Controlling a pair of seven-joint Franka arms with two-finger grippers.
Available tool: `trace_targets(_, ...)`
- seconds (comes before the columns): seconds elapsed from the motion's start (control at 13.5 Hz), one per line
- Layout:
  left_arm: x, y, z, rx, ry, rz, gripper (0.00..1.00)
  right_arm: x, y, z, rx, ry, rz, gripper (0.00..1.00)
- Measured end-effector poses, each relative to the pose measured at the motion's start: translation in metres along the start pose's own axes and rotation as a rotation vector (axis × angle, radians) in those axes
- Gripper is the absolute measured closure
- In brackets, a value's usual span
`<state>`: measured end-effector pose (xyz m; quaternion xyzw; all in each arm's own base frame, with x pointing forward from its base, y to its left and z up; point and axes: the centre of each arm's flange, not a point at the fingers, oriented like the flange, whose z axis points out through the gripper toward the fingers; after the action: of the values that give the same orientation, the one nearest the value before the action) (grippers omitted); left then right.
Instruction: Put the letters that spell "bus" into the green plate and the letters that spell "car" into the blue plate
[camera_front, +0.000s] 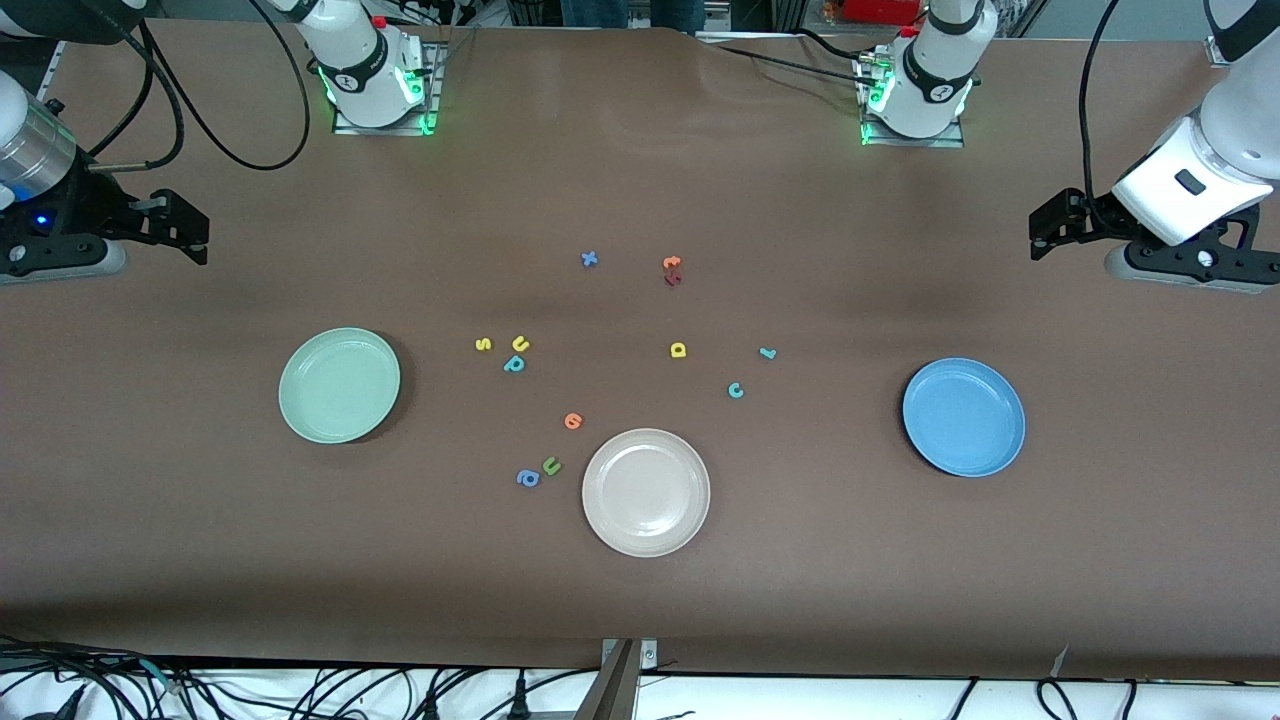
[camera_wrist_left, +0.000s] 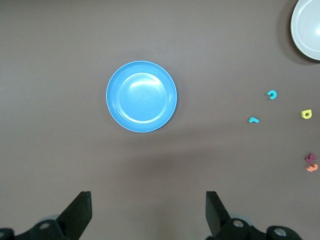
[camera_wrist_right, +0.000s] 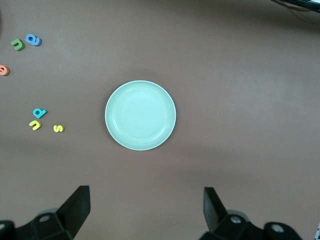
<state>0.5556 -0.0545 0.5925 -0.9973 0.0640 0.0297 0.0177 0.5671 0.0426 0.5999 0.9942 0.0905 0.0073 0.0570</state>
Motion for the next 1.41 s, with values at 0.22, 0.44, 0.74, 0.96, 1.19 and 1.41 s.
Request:
trace_targets(0.22, -0.0001, 0.0004, 0.0001, 0.000, -0.001, 0.001, 0.00, 0.0000, 0.0000, 0.0000, 0.000, 0.000, 0.000, 0.00)
trace_targets(0.44, -0.0006, 0.0017, 0.0005, -0.018, -0.005, -0.001, 0.00, 0.0000, 0.0000, 0.0000, 0.000, 0.000, 0.000, 0.00)
trace_targets(0.74, -0.0008, 0.0005, 0.0014, -0.034, -0.010, -0.006, 0.00, -0.0001, 0.0000, 0.0000, 0.000, 0.000, 0.001, 0.00)
trace_targets(0.96, -0.0011, -0.0008, 0.0020, -0.035, -0.015, -0.008, 0.00, -0.0001, 0.0000, 0.0001, 0.000, -0.001, 0.001, 0.00)
trace_targets(1.19, -0.0017, -0.0008, 0.0025, -0.035, -0.020, -0.008, 0.00, -0.0001, 0.0000, 0.0001, 0.000, -0.001, 0.002, 0.00)
trace_targets(1.41, -0.0024, 0.0013, 0.0031, -0.054, -0.027, -0.008, 0.00, -0.0001, -0.0003, 0.0000, 0.000, -0.001, 0.001, 0.00)
